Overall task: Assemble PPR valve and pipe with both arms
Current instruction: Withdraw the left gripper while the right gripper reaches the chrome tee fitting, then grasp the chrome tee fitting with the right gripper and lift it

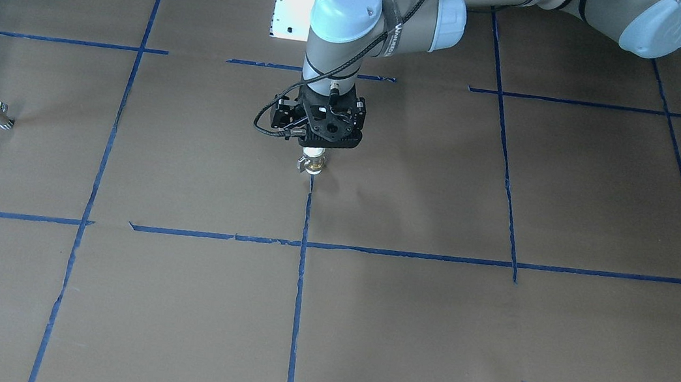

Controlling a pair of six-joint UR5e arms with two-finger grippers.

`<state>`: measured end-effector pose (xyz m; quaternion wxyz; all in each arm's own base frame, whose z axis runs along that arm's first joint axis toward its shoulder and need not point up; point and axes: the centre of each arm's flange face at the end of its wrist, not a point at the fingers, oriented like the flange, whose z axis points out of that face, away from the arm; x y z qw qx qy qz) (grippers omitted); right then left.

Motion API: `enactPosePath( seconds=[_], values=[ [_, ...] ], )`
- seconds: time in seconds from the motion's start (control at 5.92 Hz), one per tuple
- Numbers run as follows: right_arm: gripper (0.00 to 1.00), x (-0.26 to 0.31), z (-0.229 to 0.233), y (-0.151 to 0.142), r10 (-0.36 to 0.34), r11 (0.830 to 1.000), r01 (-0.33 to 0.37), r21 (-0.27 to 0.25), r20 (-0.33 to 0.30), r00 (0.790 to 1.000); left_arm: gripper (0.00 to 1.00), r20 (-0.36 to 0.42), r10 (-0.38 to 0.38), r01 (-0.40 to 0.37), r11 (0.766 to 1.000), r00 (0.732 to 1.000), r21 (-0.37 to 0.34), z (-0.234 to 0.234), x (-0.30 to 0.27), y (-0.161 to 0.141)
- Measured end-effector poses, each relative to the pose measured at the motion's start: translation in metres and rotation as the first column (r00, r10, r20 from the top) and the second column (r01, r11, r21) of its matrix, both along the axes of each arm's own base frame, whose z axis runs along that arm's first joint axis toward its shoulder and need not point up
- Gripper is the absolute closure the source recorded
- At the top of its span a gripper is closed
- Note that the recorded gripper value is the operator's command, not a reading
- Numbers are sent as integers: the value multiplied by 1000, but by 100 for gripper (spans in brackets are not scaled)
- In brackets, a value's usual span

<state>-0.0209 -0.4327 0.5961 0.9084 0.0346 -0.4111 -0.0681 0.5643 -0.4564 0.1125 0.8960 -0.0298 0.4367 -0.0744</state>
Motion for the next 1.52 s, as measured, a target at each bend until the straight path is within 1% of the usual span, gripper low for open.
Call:
enactPosePath(
  seconds=[0.17, 0.34, 0.68, 0.85, 1.01, 1.35, 1.52],
  values=[
    [0, -31, -8, 13, 32, 999, -32, -4, 30, 999, 0, -7, -9, 9, 1000, 1000, 7, 8, -24, 5],
    [0, -60, -15, 22, 57, 998, -56, -21, 50, 997, 0, -18, -21, 21, 1000, 1000, 17, 27, -56, 13],
    [1, -106, -24, 27, 66, 997, -64, -47, 24, 998, 0, -32, -19, 21, 997, 999, 73, 61, -117, 25],
    [1, -125, -28, 21, 63, 996, -62, -59, 16, 998, 0, -30, -16, 18, 996, 999, 91, 75, -139, 31],
    [1, -143, -30, 13, 65, 995, -64, -78, 14, 998, 0, -26, -14, 17, 995, 1000, 95, 84, -148, 34],
    [3, -164, -13, 3, 61, 991, -62, -122, -8, 998, 0, -25, -14, 16, 995, 1000, 97, 88, -153, 36],
    [6, -168, -5, 2, 54, 989, -56, -136, -17, 998, 0, -26, -13, 16, 995, 1000, 96, 88, -153, 36]
  ],
)
